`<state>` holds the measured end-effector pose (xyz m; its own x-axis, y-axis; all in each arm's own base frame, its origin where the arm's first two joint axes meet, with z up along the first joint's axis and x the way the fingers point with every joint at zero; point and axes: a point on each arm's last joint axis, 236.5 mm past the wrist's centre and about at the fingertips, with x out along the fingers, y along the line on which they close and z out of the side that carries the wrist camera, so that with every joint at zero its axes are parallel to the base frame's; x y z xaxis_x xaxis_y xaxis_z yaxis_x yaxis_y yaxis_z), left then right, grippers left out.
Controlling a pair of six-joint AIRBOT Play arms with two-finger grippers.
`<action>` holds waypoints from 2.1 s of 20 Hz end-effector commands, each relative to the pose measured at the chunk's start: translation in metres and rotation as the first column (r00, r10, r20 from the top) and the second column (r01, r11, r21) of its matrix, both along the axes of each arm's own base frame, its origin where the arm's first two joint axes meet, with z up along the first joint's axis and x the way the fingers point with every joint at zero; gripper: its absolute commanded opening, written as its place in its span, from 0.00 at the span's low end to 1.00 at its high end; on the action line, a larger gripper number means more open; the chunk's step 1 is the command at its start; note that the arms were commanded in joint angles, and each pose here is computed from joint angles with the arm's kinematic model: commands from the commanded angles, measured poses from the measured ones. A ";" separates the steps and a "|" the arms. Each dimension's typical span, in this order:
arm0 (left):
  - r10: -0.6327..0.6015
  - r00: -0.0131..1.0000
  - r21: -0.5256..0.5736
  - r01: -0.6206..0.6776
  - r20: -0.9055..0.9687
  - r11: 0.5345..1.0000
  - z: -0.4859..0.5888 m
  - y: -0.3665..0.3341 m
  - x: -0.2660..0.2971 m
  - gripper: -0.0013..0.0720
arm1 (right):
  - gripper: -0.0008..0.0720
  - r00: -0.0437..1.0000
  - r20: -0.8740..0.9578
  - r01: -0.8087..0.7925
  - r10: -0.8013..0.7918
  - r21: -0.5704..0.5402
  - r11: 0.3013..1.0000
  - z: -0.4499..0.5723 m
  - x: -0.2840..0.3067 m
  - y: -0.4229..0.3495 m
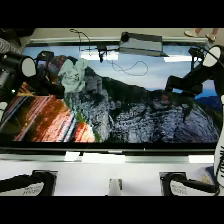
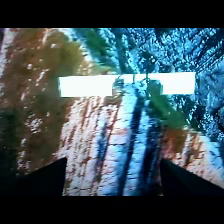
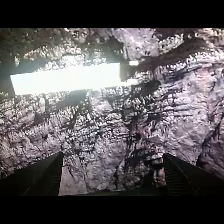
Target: Fold the shirts.
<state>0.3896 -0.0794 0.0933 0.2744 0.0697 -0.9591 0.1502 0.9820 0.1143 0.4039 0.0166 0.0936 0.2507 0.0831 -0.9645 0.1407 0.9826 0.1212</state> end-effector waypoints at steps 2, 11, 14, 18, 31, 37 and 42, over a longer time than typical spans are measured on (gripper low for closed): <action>0.000 1.000 0.000 0.000 -0.001 1.000 0.000 0.000 0.000 1.00 | 0.93 1.000 0.000 -0.001 0.001 0.000 1.000 0.000 0.000 0.001; 0.000 1.000 0.000 0.000 -0.001 1.000 0.000 0.000 0.000 1.00 | 0.93 1.000 0.000 -0.001 0.001 0.000 1.000 0.000 0.000 0.001; 0.000 1.000 0.000 0.000 0.000 1.000 0.000 0.000 0.000 1.00 | 0.93 1.000 0.000 -0.001 0.001 0.000 1.000 0.000 0.000 0.001; 0.000 0.986 -0.059 0.010 0.166 0.998 0.012 -0.014 0.037 1.00 | 0.93 1.000 0.001 -0.001 0.001 0.001 1.000 0.000 0.000 0.001; 0.180 0.976 -0.133 -0.164 0.119 0.977 -0.128 0.017 0.166 1.00 | 0.93 0.993 0.116 -0.009 -0.001 0.090 0.996 0.011 0.026 0.021; 0.181 0.978 -0.143 -0.165 0.107 0.976 -0.182 0.004 0.180 1.00 | 0.93 0.992 0.121 -0.051 0.030 0.170 0.984 0.015 0.025 0.042; 0.183 0.978 -0.136 -0.168 0.103 0.976 -0.186 0.006 0.181 0.07 | 0.93 0.991 0.126 -0.074 0.048 0.212 0.974 0.018 0.024 0.053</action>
